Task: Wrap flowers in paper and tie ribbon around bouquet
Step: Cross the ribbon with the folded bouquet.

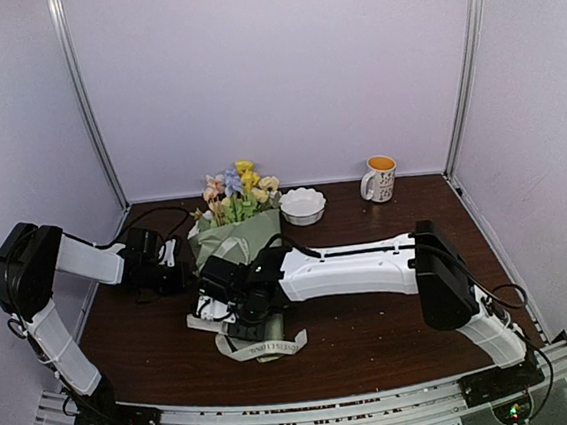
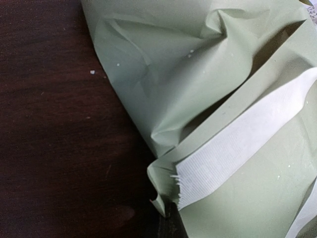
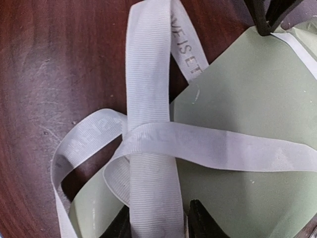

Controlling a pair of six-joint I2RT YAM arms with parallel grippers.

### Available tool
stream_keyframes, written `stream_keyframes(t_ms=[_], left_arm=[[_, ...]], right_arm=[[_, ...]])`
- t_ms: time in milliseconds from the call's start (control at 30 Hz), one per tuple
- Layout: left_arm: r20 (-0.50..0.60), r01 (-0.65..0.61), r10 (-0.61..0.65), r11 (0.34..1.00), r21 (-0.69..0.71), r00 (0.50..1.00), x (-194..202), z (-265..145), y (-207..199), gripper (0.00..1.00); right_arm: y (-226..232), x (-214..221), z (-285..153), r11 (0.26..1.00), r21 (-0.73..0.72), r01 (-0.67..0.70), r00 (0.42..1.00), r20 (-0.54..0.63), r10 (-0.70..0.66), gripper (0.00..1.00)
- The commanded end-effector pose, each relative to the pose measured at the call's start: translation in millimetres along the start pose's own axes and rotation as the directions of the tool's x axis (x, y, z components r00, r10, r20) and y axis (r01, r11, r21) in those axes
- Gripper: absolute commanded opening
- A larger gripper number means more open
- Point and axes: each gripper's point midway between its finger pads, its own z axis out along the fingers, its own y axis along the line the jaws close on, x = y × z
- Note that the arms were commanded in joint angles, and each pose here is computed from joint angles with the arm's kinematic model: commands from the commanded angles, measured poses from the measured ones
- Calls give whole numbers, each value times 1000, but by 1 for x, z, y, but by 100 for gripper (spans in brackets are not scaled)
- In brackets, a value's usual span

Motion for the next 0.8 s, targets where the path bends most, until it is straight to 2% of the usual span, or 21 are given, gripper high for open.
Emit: stream_keyframes(t_ms=[0, 167, 233, 400, 500, 633, 767], left_arm=[[-209, 52, -77, 991, -125, 975, 66, 7, 33, 0], [-208, 52, -77, 991, -123, 975, 66, 7, 32, 0], [-209, 50, -75, 991, -121, 975, 66, 7, 32, 0], [-210, 51, -76, 991, -122, 975, 66, 8, 32, 0], [-209, 50, -75, 991, -121, 975, 66, 8, 32, 0], [-210, 51, -76, 991, -123, 975, 66, 8, 33, 0], [-208, 52, -77, 991, -123, 975, 66, 7, 33, 0]], right_arm=[[-32, -8, -4, 993, 96, -66, 998, 28, 64, 36], [-39, -3, 1, 991, 122, -58, 998, 13, 57, 41], [-38, -5, 3, 991, 118, -59, 998, 17, 57, 40], [-42, -9, 3, 990, 126, -60, 998, 25, 58, 10], [-56, -10, -6, 982, 170, -86, 996, 34, 81, 0], [-94, -7, -30, 951, 270, -153, 988, 73, 139, 0], [-142, 3, -59, 887, 402, -226, 974, 111, 198, 0]])
